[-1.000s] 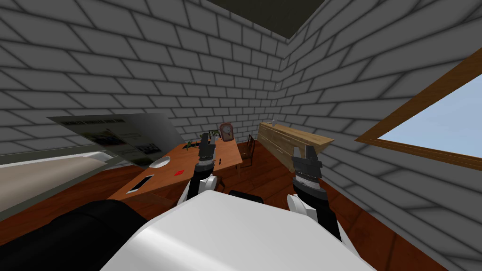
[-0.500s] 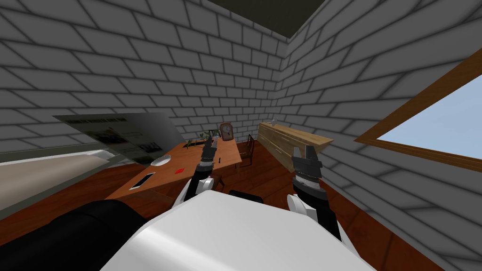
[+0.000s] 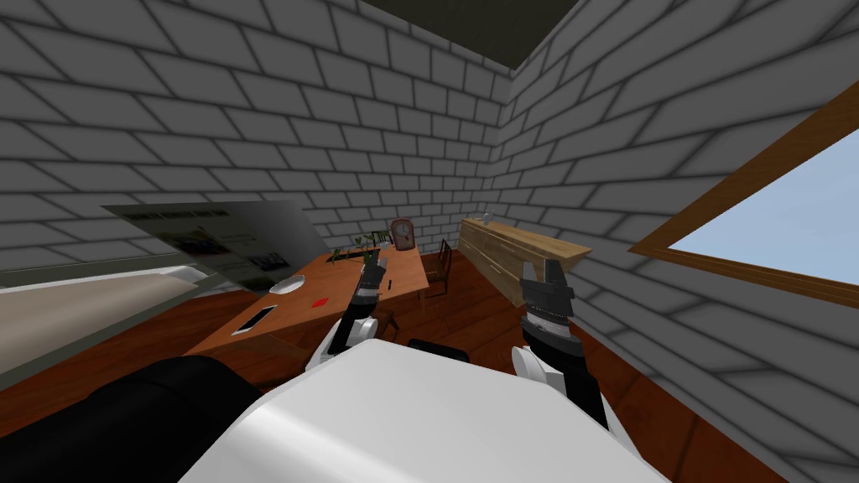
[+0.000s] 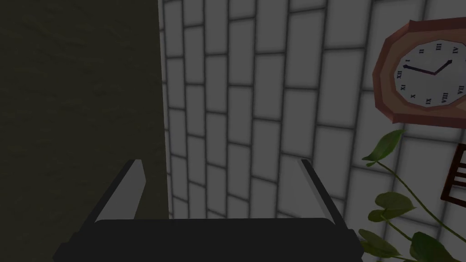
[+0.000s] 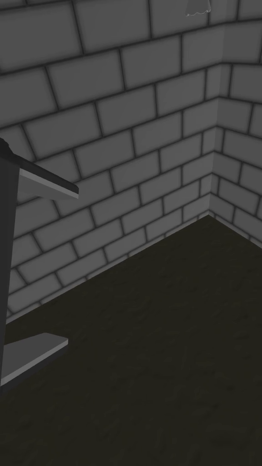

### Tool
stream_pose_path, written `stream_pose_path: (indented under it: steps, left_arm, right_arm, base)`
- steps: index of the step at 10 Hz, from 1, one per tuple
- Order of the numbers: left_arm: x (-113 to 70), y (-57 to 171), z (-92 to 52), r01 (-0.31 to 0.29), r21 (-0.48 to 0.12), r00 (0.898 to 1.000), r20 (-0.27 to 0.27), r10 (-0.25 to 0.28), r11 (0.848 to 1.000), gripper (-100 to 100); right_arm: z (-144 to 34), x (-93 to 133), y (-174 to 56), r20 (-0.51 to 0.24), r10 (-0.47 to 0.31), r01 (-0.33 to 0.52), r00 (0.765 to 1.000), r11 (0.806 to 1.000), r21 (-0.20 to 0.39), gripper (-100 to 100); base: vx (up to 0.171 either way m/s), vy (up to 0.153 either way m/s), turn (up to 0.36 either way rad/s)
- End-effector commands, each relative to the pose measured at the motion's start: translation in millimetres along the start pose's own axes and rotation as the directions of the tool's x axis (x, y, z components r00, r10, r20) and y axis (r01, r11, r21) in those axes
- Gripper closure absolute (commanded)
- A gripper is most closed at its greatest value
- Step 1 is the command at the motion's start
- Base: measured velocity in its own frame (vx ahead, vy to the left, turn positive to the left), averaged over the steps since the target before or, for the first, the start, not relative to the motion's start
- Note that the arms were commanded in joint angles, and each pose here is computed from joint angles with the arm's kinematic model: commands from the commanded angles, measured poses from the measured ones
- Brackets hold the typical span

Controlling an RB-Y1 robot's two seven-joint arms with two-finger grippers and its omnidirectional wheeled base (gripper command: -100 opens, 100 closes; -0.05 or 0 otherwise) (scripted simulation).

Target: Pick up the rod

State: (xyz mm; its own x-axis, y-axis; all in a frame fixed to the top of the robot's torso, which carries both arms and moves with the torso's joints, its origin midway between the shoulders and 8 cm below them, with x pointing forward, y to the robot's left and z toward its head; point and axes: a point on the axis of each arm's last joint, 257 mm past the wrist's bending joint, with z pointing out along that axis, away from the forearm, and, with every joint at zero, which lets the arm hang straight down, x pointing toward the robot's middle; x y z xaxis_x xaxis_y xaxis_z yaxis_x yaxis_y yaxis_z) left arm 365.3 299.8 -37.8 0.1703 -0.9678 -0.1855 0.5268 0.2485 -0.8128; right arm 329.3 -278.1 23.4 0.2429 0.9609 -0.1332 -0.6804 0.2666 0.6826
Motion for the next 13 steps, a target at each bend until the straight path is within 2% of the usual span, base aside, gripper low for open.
stream_pose_path:
  steps: [1,2,3,4,5,7,8,9,11,12,13]
  left_arm:
    - [-8.1,23.4,-7.5,0.012,-0.053,1.0,0.006,-0.012,0.999,-100]
    - [-20.0,42.7,-13.0,0.035,-0.1,0.999,0.023,-0.033,0.994,-100]
    - [-20.3,51.0,-16.5,0.035,-0.119,0.999,0.024,-0.032,0.992,-100]
    - [-33.9,68.4,-22.4,0.061,-0.163,0.997,0.047,-0.054,0.985,-100]
    - [-34.7,79.8,-28.0,0.06,-0.188,0.997,0.05,-0.052,0.98,-100]
    - [-66.3,125.2,-50.5,0.112,-0.3,0.99,0.113,-0.082,0.947,-100]
    - [-69.6,138.7,-59.8,0.125,-0.329,0.988,0.128,-0.087,0.936,-100]
    - [-86.9,157.0,-71.7,0.155,-0.373,0.981,0.167,-0.098,0.915,-100]
    - [-89.6,167.6,-80.4,0.164,-0.396,0.979,0.18,-0.099,0.904,-100]
    - [-108.8,184.6,-94.0,0.207,-0.434,0.966,0.231,-0.114,0.877,-100]
    - [-111.0,195.3,-104.2,0.208,-0.458,0.965,0.239,-0.105,0.864,-100]
  right_arm:
    - [0.0,0.0,0.0,0.0,0.0,0.0,1.0,1.0,0.0,0]
    - [0.0,0.0,0.0,0.0,0.0,0.0,1.0,1.0,0.0,0]
    - [0.0,0.0,0.0,0.0,0.0,0.0,1.0,1.0,0.0,0]
    - [0.0,0.0,0.0,0.0,0.0,0.0,1.0,1.0,0.0,0]
    - [0.0,0.0,0.0,0.0,0.0,0.0,1.0,1.0,0.0,0]
    - [0.0,0.0,0.0,0.0,0.0,0.0,1.0,1.0,0.0,0]
    - [0.0,0.0,0.0,0.0,0.0,0.0,1.0,1.0,0.0,0]
    - [0.0,0.0,0.0,0.0,0.0,0.0,1.0,1.0,0.0,0]
    - [0.0,0.0,0.0,0.0,0.0,0.0,1.0,1.0,0.0,0]
    - [0.0,0.0,0.0,0.0,0.0,0.0,1.0,1.0,0.0,0]
    - [0.0,0.0,0.0,0.0,0.0,0.0,1.0,1.0,0.0,0]
  base:
    - [-0.008,-0.058,0.012]
    - [-0.006,-0.05,0.006]
    - [-0.005,-0.039,0.008]
    - [-0.002,-0.051,0.005]
    - [-0.003,-0.047,0.013]
    - [0.006,-0.077,0.008]
    - [0.002,-0.076,0.013]
    - [-0.01,-0.072,0.005]
    - [0.002,-0.042,0.002]
    - [0.009,-0.051,0.0]
    - [0.012,-0.055,0.006]
